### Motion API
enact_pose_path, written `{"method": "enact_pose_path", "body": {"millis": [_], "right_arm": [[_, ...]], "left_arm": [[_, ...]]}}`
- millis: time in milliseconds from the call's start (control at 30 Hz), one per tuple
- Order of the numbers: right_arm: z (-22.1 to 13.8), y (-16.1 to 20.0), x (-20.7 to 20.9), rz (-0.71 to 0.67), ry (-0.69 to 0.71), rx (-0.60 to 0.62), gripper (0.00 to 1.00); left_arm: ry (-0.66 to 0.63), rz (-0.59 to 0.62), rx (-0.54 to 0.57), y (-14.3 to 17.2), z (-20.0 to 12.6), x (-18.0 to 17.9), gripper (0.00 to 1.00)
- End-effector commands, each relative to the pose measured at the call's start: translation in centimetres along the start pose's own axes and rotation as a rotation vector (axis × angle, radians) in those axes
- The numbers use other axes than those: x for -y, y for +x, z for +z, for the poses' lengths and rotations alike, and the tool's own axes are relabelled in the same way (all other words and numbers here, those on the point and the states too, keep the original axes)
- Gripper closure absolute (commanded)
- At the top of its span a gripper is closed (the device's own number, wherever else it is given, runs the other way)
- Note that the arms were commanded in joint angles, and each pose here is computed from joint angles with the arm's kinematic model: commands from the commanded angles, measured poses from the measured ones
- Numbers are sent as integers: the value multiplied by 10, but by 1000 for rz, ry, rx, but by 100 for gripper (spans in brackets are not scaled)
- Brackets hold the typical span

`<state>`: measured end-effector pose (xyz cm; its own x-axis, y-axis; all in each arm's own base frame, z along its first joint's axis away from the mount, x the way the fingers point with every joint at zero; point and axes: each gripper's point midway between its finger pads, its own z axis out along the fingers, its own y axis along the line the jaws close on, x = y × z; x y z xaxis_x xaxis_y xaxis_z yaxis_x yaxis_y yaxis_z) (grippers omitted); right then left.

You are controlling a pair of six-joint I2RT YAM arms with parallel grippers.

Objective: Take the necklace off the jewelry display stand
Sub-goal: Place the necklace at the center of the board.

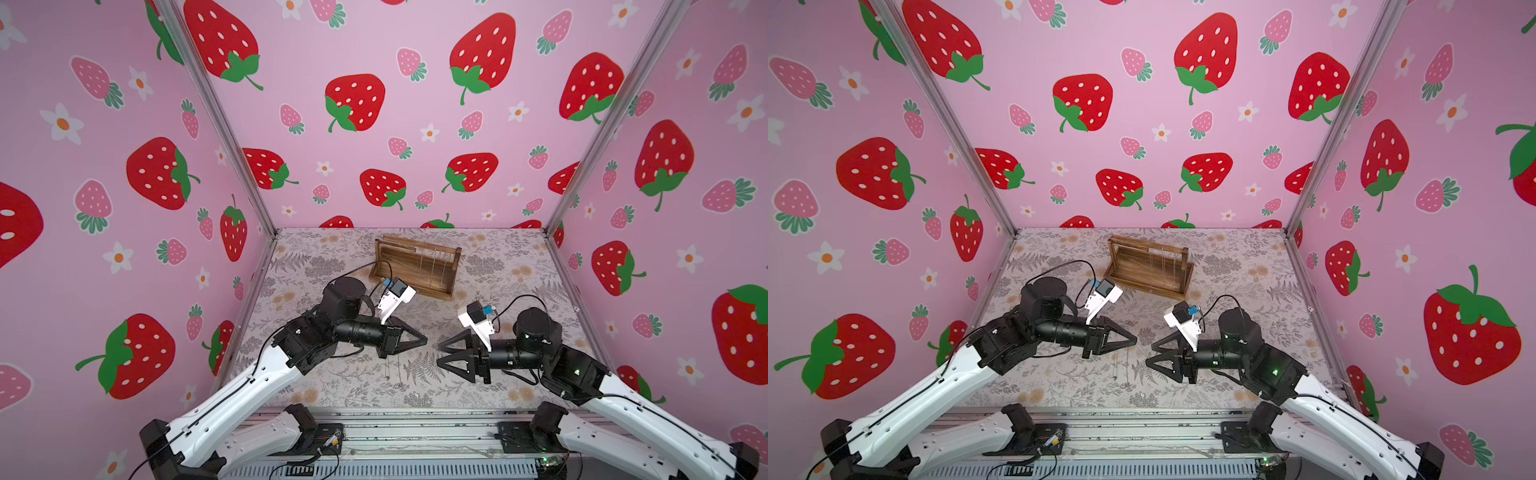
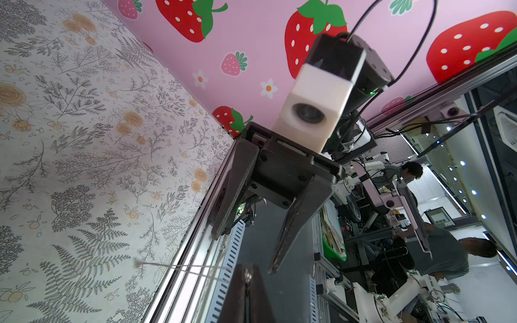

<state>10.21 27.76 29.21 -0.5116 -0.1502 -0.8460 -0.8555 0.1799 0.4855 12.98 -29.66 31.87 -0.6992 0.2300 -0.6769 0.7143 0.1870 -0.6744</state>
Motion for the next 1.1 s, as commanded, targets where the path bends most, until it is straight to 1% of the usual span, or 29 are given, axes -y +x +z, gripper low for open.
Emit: {"method": "enact_pose_path", "body": {"millis": [0,367,600,667,800,1067], "right_arm": [[-4,-22,-11,-44,-9,68,50],[0,-17,-17,-39,-39,55,50],[5,-17,-15,-44,-40,42,51],[5,-16,-14,-38,-32,44,53],[4,-15,-14,-24,-34,55,68],[4,-5,-14,9,-45,51,68]], "left_arm": [[-17,9,30,-4,4,0,100],[-1,21,24,3,18,8,100],[-23,25,16,1,22,4,100],[-35,27,14,1,24,1,100],[-58,29,11,1,27,-6,100],[-78,31,4,2,31,-13,100]]}}
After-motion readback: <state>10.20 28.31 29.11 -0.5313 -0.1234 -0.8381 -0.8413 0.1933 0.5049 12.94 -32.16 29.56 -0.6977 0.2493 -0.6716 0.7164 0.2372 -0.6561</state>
